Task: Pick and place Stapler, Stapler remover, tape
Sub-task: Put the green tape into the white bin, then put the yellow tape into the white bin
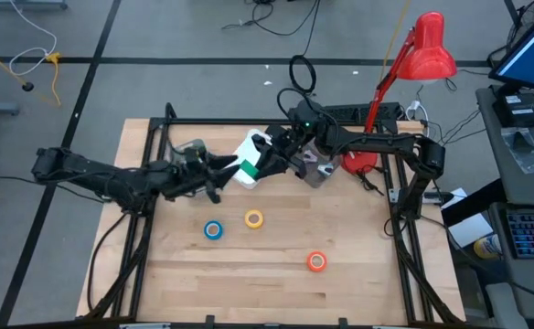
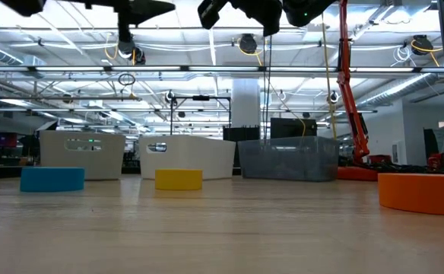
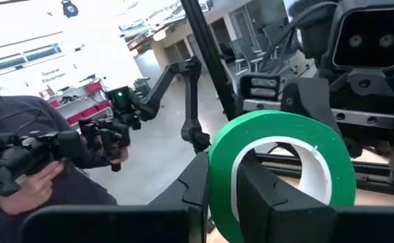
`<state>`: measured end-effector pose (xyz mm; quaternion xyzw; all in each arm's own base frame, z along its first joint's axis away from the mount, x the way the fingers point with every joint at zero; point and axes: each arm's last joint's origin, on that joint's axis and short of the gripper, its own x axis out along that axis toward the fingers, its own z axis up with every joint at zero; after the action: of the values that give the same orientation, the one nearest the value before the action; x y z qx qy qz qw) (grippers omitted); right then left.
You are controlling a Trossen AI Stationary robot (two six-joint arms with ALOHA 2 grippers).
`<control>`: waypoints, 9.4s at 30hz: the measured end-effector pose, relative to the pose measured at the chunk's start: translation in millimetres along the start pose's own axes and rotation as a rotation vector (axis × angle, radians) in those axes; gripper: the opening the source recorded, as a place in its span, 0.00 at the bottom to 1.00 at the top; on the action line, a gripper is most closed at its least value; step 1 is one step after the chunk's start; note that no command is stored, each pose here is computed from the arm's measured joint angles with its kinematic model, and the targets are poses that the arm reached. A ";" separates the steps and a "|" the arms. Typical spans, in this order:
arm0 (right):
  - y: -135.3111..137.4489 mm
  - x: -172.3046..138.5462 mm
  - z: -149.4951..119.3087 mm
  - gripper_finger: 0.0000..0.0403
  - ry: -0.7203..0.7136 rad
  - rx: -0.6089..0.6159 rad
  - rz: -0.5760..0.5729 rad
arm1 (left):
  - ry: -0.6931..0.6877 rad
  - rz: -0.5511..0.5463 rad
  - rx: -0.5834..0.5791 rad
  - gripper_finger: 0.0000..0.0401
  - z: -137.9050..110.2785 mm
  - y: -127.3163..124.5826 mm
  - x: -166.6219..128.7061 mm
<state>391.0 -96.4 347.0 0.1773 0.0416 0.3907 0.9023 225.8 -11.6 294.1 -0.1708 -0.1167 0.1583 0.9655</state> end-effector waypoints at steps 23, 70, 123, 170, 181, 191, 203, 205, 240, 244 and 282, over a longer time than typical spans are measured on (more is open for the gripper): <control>-6.4 -12.3 0.8 0.09 0.000 -0.021 -0.055 | 0.161 0.020 -0.004 0.45 16.3 -4.1 -3.4; -8.1 -10.4 -3.1 0.10 0.007 0.012 -0.098 | 0.070 0.013 -0.007 0.10 9.6 9.6 25.7; 67.7 -135.3 -43.7 0.41 0.064 -0.176 -0.975 | 0.643 0.347 -0.066 0.09 28.7 131.5 70.1; 160.7 -175.9 -157.3 0.41 -0.104 -0.175 -1.390 | 1.338 0.534 -0.190 0.09 -50.7 224.4 177.9; 160.8 -175.8 -156.6 0.40 -0.108 -0.183 -1.389 | 1.278 0.544 -0.211 0.09 -57.1 211.9 187.5; 161.4 -175.5 -153.8 0.40 -0.133 -0.203 -1.385 | 1.277 0.579 -0.232 0.09 -62.5 215.1 188.0; 161.9 -175.3 -151.6 0.40 -0.152 -0.219 -1.381 | 1.306 0.611 -0.239 0.21 -74.6 217.7 187.9; 162.0 -175.4 -151.6 0.39 -0.153 -0.219 -1.381 | 1.310 0.593 -0.223 0.25 -74.5 217.6 188.2; 161.5 -175.3 -152.5 0.39 -0.144 -0.212 -1.379 | 1.390 0.205 0.019 0.33 -0.2 0.7 124.5; 161.5 -175.3 -152.5 0.39 -0.144 -0.212 -1.379 | 1.461 0.302 -0.034 0.33 -14.4 -19.9 110.7; 161.6 -175.3 -152.3 0.39 -0.144 -0.213 -1.379 | 1.340 -0.281 0.644 0.33 -117.0 -32.6 83.4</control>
<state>125.7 -76.7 250.6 0.0465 0.0460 -0.2814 0.9573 344.0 -46.1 213.4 0.0765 0.5266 -0.0775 0.8431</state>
